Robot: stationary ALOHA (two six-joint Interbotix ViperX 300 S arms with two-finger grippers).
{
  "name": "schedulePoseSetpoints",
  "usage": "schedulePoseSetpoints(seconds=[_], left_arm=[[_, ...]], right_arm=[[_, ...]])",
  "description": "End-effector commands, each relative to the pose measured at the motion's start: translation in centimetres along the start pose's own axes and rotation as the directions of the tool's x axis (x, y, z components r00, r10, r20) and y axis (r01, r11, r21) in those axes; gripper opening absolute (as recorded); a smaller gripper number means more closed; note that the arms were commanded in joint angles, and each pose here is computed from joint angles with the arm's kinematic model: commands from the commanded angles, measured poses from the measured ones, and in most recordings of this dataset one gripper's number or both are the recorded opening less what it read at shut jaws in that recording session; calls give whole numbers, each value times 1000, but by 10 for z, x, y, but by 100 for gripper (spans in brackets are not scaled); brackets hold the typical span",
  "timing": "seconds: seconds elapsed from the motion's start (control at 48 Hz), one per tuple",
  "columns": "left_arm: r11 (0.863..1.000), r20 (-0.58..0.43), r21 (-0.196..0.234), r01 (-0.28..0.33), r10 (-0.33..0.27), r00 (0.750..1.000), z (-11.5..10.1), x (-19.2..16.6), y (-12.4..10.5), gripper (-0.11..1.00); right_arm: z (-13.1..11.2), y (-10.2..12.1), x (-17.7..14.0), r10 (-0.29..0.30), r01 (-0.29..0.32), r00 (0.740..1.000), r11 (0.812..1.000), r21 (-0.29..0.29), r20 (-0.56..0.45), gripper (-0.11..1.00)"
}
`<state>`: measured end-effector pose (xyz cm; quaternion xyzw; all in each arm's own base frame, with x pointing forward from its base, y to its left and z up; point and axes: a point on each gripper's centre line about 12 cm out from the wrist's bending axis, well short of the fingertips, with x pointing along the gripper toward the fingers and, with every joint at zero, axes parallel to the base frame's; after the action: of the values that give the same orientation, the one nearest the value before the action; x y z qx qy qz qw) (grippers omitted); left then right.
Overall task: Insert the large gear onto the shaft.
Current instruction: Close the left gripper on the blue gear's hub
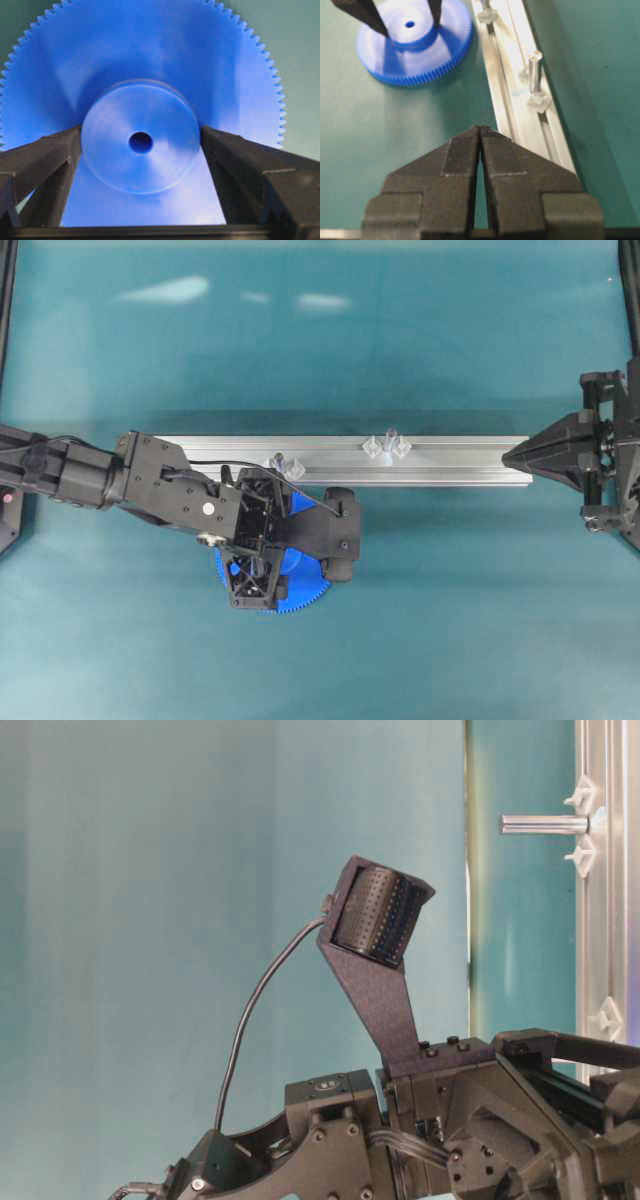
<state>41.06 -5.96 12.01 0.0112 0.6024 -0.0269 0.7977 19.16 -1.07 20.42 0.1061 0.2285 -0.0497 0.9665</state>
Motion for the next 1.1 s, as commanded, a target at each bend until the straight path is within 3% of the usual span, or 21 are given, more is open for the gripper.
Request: schedulePoseSetpoints(seconds=[0.0,0.896,1.084], left_arm=[[1000,17,9,4,-4,1000,3,-3,-4,95],[1000,-6,-15,1,-1,1000,1,6,-3,94],[1000,1,-14,2,-2,1000,3,5,-4,78]], right_arm=[[4,1,0,2,-3,1000,1000,9,14,9],[4,1,0,1,-1,1000,1000,10,14,9],[4,1,0,1,-1,1000,1000,10,12,9]])
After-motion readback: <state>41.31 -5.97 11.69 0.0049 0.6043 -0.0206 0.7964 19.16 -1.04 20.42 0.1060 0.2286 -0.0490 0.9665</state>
